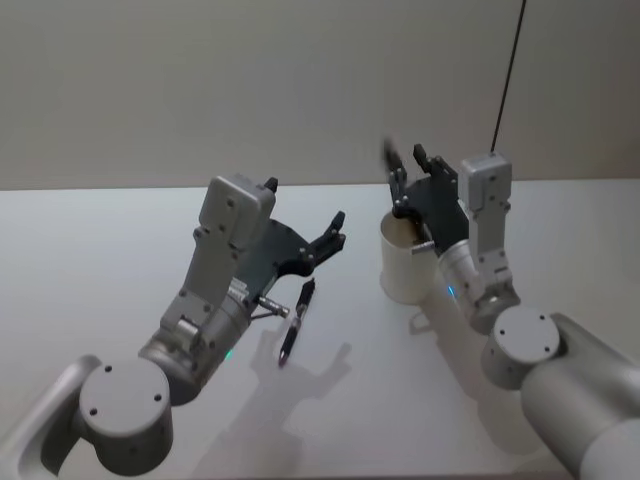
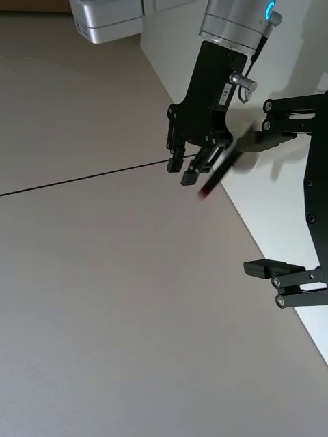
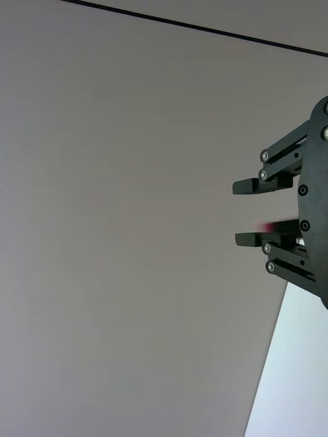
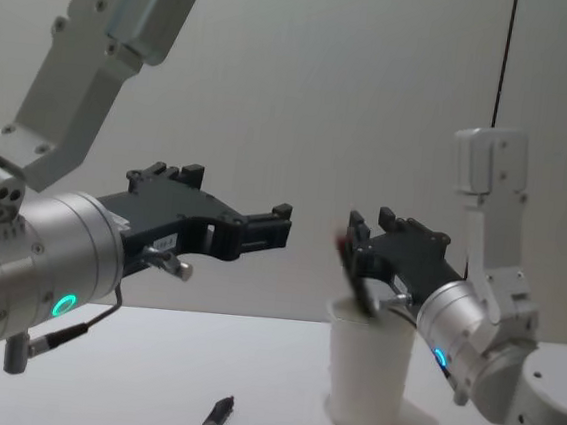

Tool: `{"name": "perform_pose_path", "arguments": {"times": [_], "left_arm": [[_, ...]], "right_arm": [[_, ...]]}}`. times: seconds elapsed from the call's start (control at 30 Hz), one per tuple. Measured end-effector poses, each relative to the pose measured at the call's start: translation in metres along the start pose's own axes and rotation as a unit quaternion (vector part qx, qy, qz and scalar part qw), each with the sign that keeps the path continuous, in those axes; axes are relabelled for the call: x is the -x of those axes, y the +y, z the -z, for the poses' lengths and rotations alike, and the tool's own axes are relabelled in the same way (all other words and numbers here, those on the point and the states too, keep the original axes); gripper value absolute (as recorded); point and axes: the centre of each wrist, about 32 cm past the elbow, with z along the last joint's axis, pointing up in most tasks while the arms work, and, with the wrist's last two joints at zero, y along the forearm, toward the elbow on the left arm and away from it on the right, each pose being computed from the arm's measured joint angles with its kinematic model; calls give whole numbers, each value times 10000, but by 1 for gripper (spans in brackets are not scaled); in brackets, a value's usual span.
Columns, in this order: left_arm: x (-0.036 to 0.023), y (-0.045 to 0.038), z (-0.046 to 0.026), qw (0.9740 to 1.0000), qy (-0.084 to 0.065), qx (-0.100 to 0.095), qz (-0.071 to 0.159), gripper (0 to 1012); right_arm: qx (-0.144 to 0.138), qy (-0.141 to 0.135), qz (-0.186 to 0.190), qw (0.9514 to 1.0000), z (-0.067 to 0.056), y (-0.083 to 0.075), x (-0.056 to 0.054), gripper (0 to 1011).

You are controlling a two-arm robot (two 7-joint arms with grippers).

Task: Place the pen into the pen holder.

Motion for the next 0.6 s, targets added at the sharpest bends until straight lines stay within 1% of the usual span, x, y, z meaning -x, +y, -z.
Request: {"name": "perform_pose_path", "arguments": {"times": [0.03, 0.1, 0.13, 0.17, 0.27, 0.33, 0.37, 0.4, 0.43, 0.5, 0.53, 0.57, 0.6], "left_arm": [[0, 0, 0, 10000, 0, 0, 0, 1004], [0, 0, 0, 10000, 0, 0, 0, 1004], [0, 0, 0, 10000, 0, 0, 0, 1004], [0, 0, 0, 10000, 0, 0, 0, 1004], [0, 0, 0, 10000, 0, 0, 0, 1004], [0, 0, 0, 10000, 0, 0, 0, 1004], [0, 0, 0, 10000, 0, 0, 0, 1004], [0, 0, 0, 10000, 0, 0, 0, 1004], [0, 0, 0, 10000, 0, 0, 0, 1004], [0, 0, 0, 10000, 0, 1, 0, 1004], [0, 0, 0, 10000, 0, 0, 0, 1004], [0, 0, 0, 10000, 0, 0, 0, 1004], [0, 0, 0, 10000, 0, 0, 0, 1004]], "right_arm": [[-3, -7, -10, 10000, 8, 12, 5, 330], [2, -11, -20, 10000, 16, 18, 11, 368], [9, -15, -30, 10000, 22, 26, 16, 434], [9, -15, -30, 10000, 22, 26, 16, 434], [9, -23, -46, 10000, 32, 39, 25, 554], [17, -26, -51, 10000, 38, 45, 28, 616], [16, -27, -51, 10000, 39, 46, 28, 646], [18, -26, -51, 10000, 40, 47, 29, 646], [18, -26, -52, 10000, 44, 48, 30, 714], [22, -25, -53, 10000, 47, 49, 32, 753], [21, -24, -51, 10000, 49, 49, 31, 809], [21, -23, -49, 10000, 50, 50, 31, 809], [25, -21, -48, 10000, 51, 50, 32, 838]]}}
